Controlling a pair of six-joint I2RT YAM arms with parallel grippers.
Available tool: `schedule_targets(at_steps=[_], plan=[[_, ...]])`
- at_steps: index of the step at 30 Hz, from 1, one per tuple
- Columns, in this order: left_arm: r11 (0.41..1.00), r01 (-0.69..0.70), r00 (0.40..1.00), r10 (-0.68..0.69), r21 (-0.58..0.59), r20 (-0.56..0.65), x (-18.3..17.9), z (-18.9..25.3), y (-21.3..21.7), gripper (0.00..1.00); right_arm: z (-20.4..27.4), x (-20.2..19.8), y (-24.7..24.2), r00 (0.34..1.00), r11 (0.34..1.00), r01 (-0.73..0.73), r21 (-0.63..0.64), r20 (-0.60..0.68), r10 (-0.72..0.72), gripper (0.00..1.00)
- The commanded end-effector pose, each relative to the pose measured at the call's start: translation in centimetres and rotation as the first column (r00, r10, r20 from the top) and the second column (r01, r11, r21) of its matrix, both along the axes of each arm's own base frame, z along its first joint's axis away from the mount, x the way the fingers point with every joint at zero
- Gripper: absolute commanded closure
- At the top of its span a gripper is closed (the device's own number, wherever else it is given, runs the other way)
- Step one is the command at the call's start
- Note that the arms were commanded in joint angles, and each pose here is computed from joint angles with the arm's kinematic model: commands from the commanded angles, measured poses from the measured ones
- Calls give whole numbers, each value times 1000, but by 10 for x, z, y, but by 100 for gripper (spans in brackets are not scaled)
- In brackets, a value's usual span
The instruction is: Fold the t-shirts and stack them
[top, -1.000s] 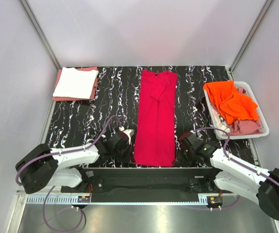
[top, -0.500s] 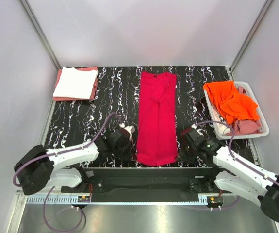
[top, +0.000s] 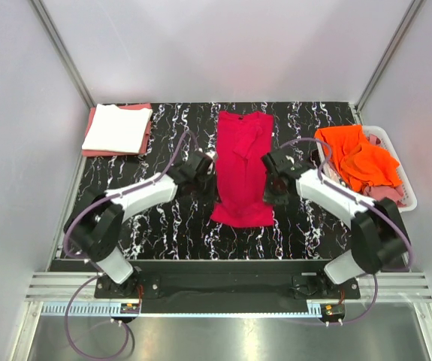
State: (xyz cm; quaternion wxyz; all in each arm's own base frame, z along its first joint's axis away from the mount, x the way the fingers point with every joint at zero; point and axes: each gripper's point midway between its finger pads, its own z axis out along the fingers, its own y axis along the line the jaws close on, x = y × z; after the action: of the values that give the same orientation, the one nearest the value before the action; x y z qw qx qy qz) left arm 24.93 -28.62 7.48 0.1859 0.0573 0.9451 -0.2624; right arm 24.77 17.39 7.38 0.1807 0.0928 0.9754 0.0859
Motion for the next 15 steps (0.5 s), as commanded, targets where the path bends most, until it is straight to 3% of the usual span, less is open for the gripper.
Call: schedule_targets(at_steps=[1, 7, 15], plan=[[999, 32, 996, -30, -14, 84, 44, 26, -9, 100, 7, 47, -3, 995, 996, -76, -45, 61, 79, 100], [1000, 5, 990, -1, -31, 139, 116, 43, -13, 100, 19, 111, -7, 991, 995, -86, -51, 95, 91, 100], [998, -12, 992, 20, -69, 126, 178, 37, -16, 100, 35, 177, -19, 986, 997, -70, -45, 146, 76, 100]])
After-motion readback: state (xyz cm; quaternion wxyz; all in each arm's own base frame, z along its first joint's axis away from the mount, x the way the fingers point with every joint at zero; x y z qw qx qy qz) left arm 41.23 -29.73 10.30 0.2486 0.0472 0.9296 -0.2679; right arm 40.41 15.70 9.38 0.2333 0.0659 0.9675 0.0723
